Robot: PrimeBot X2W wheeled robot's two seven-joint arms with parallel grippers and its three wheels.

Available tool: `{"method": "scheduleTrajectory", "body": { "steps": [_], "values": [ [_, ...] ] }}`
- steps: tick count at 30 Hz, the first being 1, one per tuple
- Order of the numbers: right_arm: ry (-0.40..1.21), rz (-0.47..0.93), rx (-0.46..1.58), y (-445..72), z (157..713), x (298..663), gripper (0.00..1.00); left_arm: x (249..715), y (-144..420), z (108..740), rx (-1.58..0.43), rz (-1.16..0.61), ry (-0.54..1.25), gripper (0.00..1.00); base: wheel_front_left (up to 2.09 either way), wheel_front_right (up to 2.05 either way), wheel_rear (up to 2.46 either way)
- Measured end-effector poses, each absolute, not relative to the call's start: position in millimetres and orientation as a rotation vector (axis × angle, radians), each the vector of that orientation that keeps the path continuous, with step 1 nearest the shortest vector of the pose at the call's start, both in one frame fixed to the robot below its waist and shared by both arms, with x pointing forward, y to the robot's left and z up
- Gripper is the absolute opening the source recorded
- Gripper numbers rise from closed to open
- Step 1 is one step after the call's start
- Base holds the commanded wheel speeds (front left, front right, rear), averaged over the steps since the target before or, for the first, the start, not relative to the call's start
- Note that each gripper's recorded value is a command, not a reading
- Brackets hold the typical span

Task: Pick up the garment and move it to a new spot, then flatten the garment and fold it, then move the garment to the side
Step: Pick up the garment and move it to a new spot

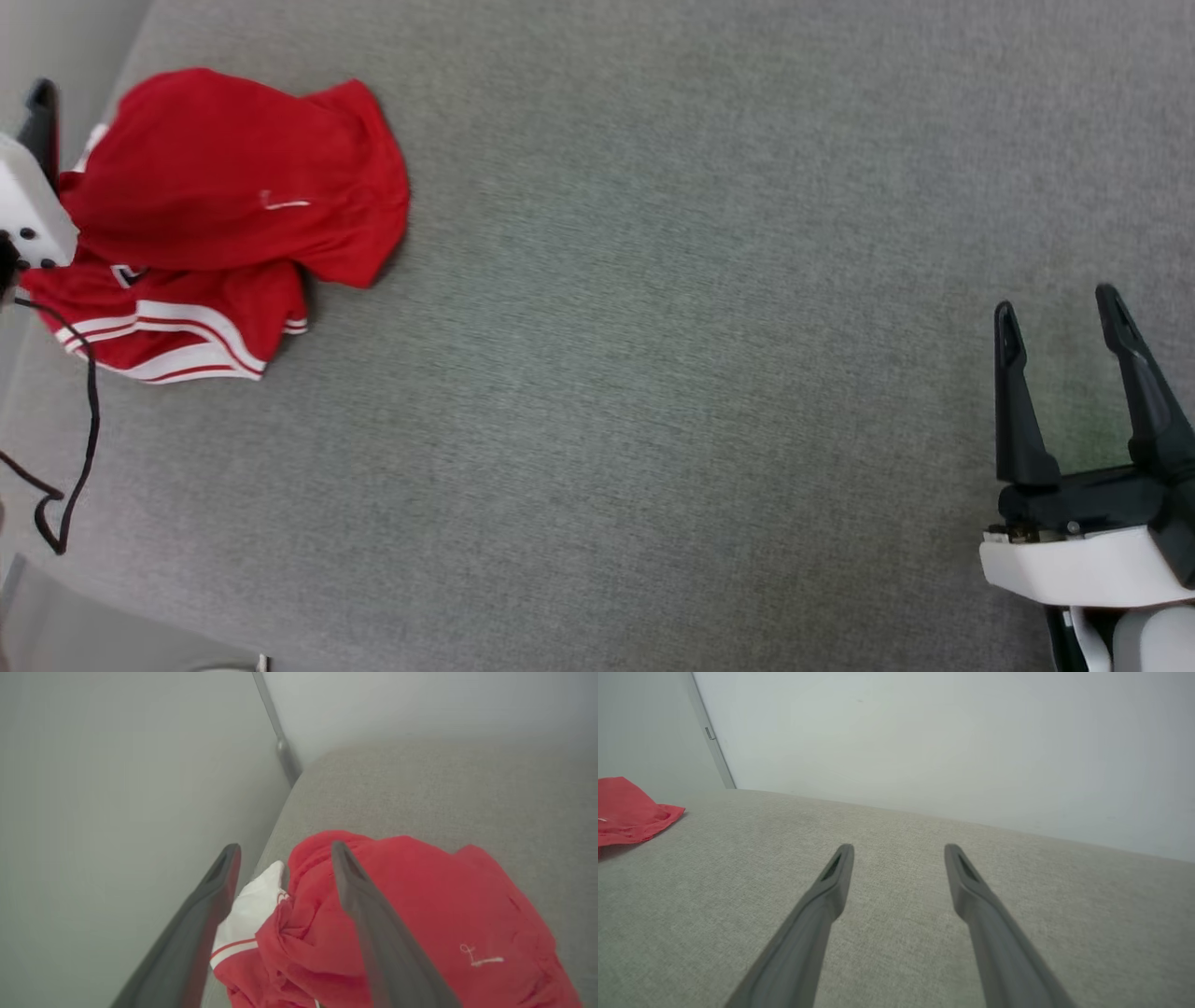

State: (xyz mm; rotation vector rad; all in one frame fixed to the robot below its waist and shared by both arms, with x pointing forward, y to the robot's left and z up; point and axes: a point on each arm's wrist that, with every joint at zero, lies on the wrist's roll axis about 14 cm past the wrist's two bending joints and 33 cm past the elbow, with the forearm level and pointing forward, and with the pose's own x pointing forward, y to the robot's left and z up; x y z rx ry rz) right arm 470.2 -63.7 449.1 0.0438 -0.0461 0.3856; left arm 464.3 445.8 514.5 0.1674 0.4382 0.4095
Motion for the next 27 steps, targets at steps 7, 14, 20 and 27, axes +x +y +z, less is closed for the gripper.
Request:
{"method": "scheduleTrajectory", "body": {
  "steps": [7,14,20,27],
  "values": [
    [-0.036,0.349,0.033,-75.9,432.9,483.3,1.0,471.9,420.1,444.5,0.013,0.287,0.848,1.0,0.0,0.0,0.0],
    [-0.016,0.327,0.014,-84.7,415.8,490.6,1.0,457.2,405.8,396.3,-0.045,0.216,1.169,1.0,0.0,0.0,0.0],
    [-0.005,0.303,-0.004,-94.5,409.3,492.5,1.0,448.4,400.1,369.7,-0.053,0.197,1.29,1.0,0.0,0.0,0.0],
    [0.0,0.296,-0.007,-97.0,408.9,491.9,1.0,444.2,395.5,365.6,-0.053,0.18,1.296,0.0,0.0,0.0,0.0]
  ]
}}
